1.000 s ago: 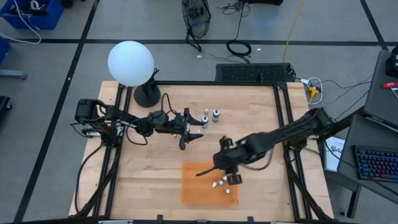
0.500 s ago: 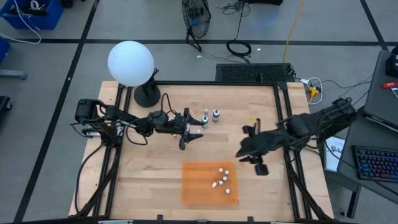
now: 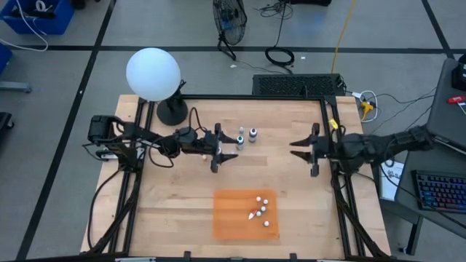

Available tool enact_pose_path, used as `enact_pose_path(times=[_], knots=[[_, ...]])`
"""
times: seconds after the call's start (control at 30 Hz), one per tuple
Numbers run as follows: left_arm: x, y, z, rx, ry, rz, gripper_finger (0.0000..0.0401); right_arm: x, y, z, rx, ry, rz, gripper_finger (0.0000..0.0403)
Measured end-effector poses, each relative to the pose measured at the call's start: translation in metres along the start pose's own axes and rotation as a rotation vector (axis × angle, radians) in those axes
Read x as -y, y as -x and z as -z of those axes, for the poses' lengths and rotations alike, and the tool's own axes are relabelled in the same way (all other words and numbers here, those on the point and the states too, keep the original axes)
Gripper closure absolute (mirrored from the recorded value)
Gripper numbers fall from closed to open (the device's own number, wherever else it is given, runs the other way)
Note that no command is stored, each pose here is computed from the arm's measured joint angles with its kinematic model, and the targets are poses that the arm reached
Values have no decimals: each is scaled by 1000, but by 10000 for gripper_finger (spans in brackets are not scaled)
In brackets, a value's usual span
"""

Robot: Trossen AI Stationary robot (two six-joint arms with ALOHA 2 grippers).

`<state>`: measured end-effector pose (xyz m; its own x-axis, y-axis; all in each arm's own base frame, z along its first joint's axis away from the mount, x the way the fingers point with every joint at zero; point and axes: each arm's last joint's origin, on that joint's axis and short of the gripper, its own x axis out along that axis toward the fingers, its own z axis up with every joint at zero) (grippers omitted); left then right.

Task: Pick & Place food coloring
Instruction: Put the large green food coloring bottle into the orange container

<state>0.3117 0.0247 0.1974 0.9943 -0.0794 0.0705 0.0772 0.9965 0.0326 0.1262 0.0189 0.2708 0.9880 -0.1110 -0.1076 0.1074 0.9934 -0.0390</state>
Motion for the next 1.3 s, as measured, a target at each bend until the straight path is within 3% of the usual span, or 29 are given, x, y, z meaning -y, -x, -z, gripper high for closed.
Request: enact_pose_path(times=[0.13,0.3,0.5,0.7,1.03,1.3], knots=[[-10,2,0,-8,-1,-33,151,15,2,24,43,-16,4,291],[-21,13,-8,-120,21,-97,151,27,-3,45,56,-32,-43,293],[-21,36,-31,-249,5,-190,151,45,-4,67,126,-28,62,291],[-14,47,-39,-301,15,-177,151,52,5,78,184,-14,147,292],[-5,48,-26,-421,92,-157,151,51,14,92,227,78,183,293],[-3,49,-25,-437,117,-166,151,55,14,96,188,39,347,293]])
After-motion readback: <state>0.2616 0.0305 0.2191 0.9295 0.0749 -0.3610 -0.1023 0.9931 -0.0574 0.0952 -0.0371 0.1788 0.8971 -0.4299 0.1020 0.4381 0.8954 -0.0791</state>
